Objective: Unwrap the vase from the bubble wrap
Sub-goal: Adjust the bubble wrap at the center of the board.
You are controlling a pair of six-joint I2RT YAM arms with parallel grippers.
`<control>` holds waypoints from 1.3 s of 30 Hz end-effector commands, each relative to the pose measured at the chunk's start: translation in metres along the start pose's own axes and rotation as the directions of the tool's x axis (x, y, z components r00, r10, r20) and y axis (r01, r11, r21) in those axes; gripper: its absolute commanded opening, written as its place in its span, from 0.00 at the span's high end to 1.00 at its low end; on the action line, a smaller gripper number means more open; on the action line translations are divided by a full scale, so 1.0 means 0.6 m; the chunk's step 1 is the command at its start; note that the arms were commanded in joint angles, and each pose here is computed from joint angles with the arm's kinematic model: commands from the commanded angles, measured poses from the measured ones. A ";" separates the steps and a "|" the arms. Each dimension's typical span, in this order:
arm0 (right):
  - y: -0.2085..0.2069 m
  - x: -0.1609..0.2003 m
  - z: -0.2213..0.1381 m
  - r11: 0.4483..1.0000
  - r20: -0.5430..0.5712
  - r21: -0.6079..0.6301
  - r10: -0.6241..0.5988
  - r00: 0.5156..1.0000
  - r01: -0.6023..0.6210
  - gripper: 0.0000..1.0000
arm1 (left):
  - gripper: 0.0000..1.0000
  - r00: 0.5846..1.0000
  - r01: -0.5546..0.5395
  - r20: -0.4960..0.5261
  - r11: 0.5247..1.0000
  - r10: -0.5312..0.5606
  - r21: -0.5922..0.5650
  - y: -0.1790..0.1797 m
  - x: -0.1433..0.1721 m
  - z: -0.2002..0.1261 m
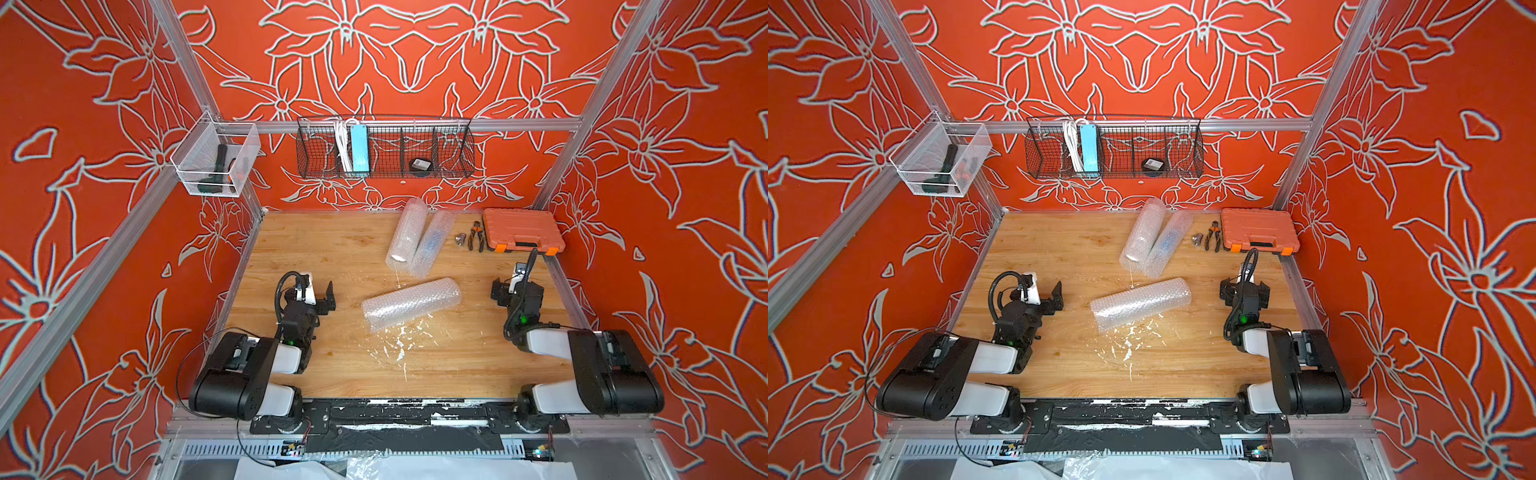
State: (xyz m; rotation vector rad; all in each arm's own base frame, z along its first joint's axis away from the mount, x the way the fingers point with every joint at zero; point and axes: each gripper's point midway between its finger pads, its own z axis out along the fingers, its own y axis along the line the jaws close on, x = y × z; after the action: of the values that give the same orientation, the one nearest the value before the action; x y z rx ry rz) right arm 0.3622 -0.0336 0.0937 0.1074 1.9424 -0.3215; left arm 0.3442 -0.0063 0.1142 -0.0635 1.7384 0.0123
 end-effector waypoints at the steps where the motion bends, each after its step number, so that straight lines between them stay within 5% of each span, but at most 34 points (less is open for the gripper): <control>1: -0.001 -0.008 0.000 1.000 0.017 0.009 0.010 1.000 -0.010 0.02 | 0.02 1.000 -0.006 0.006 1.000 0.006 -0.009 0.003 -0.002 0.001; 31: -0.002 -0.010 -0.001 1.000 0.024 0.010 0.011 1.000 -0.011 0.02 | 0.02 1.000 -0.004 0.009 1.000 0.004 -0.011 0.004 -0.003 0.000; 36: -0.011 -0.038 -0.025 1.000 0.088 0.012 0.024 0.996 -0.025 0.02 | 0.02 0.998 0.057 0.026 0.988 -0.054 -0.142 0.042 -0.030 -0.009; 39: -0.045 -0.054 -0.042 0.993 -0.001 0.104 0.063 0.998 -0.063 0.02 | 0.02 0.994 0.114 0.021 0.971 -0.112 -0.210 0.061 -0.041 -0.018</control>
State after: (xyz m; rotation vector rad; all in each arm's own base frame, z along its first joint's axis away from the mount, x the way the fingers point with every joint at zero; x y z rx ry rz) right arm 0.3511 -0.0388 0.1170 0.1449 1.9106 -0.3361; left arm 0.3384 0.0135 0.1314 -0.1889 1.7163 0.0746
